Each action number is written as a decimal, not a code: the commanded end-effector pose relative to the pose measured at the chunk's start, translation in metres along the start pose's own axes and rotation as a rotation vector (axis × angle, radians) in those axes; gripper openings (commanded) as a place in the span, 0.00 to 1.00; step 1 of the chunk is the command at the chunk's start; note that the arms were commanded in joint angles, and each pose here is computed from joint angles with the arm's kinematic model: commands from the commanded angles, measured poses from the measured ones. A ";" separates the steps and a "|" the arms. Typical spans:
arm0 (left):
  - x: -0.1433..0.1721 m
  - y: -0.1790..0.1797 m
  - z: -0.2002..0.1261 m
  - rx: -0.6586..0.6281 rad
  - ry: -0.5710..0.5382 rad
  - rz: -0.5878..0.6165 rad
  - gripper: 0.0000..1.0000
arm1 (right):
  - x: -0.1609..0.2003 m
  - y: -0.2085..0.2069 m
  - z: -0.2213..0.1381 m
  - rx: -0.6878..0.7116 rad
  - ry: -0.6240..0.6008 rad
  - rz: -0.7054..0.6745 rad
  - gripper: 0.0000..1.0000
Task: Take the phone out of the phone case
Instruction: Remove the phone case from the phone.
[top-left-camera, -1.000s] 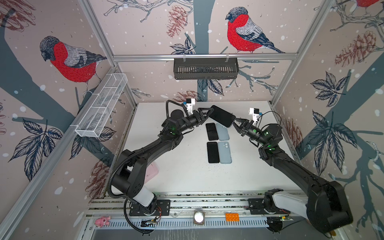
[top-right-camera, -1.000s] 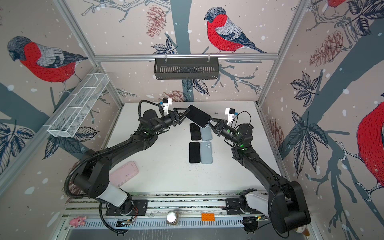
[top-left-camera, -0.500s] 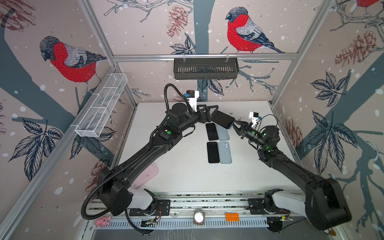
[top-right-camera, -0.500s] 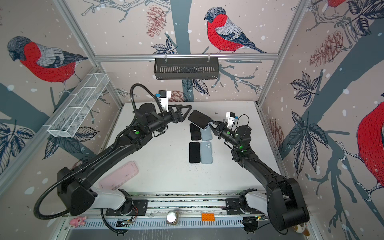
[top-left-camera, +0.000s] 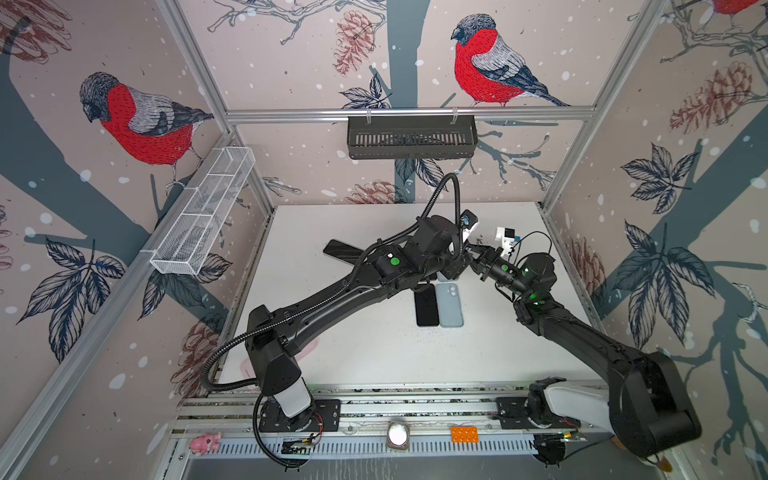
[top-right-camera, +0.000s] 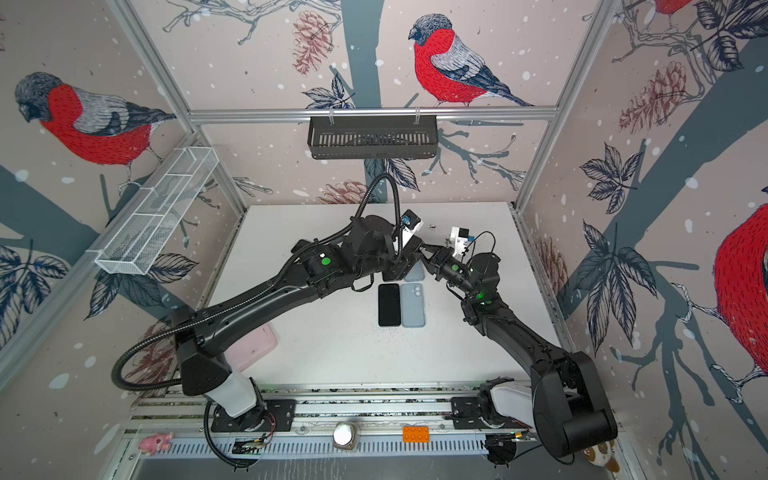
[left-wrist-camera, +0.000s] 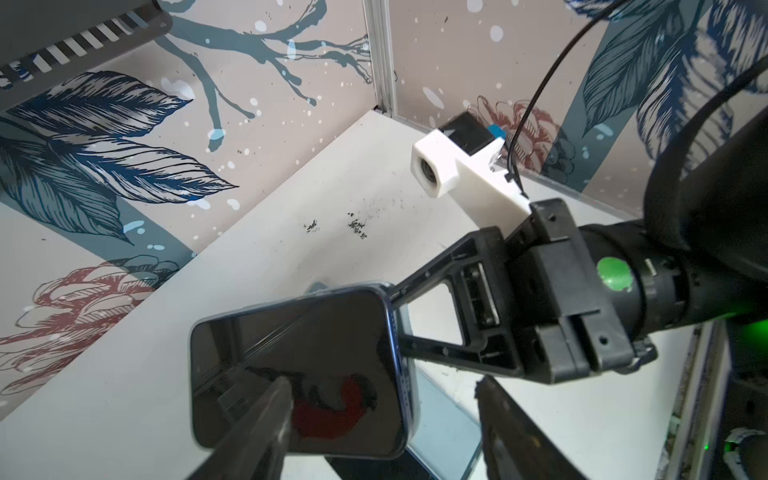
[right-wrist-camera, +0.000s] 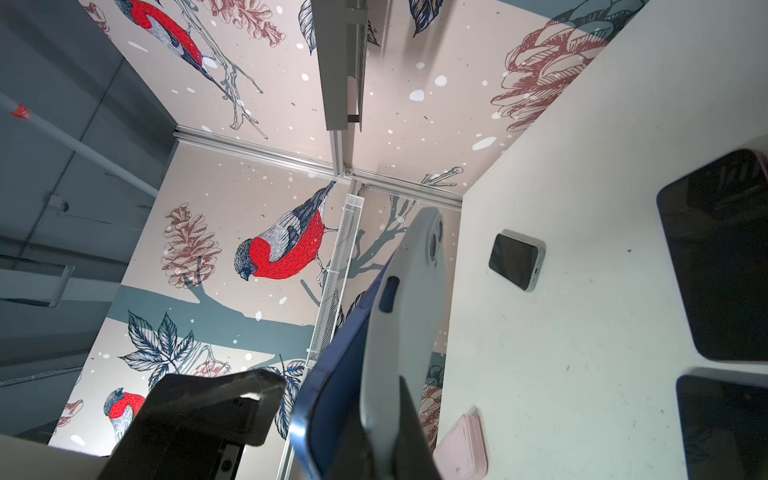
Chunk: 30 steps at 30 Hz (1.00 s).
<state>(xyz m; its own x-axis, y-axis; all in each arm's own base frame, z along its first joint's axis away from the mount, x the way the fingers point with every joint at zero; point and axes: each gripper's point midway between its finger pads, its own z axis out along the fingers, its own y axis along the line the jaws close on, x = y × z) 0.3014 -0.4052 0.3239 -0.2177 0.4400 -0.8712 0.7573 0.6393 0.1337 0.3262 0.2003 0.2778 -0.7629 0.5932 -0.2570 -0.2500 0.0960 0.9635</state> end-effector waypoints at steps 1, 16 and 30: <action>0.005 0.010 0.004 -0.068 0.021 0.049 0.67 | -0.003 0.015 0.000 -0.053 -0.015 -0.033 0.00; 0.024 0.025 0.023 -0.188 0.078 0.082 0.56 | 0.003 0.015 0.001 -0.056 -0.007 -0.032 0.00; 0.033 0.043 0.019 -0.346 0.078 0.160 0.25 | 0.012 0.014 0.006 -0.047 0.000 -0.034 0.00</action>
<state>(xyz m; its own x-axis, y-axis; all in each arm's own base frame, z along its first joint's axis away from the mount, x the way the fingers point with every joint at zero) 0.3325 -0.3821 0.2770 -0.2055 0.5934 -0.7783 0.5920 0.7086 0.3840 0.3236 0.2101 0.2660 -0.7647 0.6019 -0.2301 -0.2083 0.1070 0.9722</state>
